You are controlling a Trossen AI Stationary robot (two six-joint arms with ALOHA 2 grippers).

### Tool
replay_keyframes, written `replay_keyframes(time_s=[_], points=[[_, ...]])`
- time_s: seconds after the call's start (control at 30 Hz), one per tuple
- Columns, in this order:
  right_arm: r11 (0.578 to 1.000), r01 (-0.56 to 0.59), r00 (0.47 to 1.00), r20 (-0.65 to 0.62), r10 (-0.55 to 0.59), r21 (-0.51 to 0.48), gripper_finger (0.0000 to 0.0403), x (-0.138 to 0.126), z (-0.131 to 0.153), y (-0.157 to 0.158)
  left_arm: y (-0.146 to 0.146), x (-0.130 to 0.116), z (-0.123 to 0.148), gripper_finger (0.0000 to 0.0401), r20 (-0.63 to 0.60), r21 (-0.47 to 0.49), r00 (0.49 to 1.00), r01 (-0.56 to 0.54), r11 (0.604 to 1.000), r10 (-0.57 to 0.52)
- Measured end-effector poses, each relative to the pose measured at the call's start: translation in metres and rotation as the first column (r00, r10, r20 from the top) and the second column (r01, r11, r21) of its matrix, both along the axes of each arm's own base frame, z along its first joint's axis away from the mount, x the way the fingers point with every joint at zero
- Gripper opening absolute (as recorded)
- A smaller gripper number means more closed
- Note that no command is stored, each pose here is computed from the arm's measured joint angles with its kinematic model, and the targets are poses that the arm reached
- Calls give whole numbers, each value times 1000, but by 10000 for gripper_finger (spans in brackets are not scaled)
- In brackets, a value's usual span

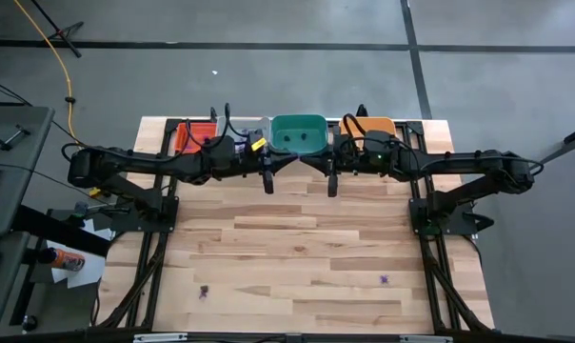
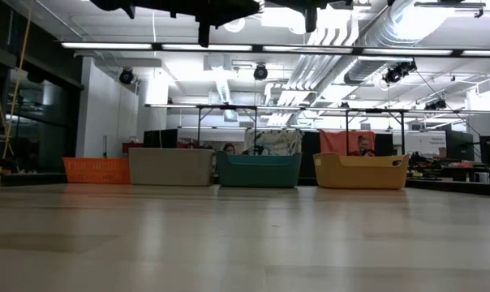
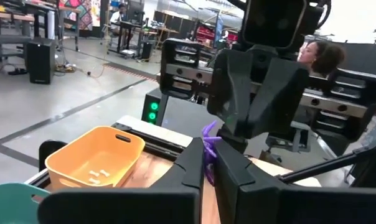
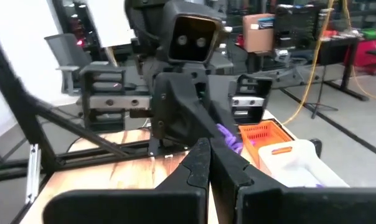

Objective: Sort Halloween decoration
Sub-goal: Put the violet spider into the orange bin

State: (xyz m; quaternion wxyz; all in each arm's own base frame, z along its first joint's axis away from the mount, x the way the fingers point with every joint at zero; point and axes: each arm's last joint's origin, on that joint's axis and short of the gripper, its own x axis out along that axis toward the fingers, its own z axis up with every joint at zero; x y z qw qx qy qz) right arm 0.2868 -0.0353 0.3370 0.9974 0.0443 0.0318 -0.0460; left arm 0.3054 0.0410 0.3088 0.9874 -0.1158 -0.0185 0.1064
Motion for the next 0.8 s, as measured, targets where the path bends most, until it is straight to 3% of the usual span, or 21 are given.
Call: replay_keyframes(time_s=[0.23, 0.5, 0.63, 0.8], points=[[991, 135, 991, -19, -135, 6, 21, -6, 2, -3, 4, -7, -4, 2, -96, -10, 995, -17, 1000, 16], [924, 382, 915, -133, -380, -9, 143, -36, 6, -7, 3, -60, 12, 1, -296, 43, 954, -38, 998, 49], [907, 422, 885, -215, -412, -1, 199, -48, 2, -6, -1, -91, 22, 1, -257, 94, 964, -49, 994, 72], [913, 404, 882, -287, -374, 51, 235, -51, -4, -4, -6, -124, 15, 0, -139, 109, 980, -125, 986, 139]])
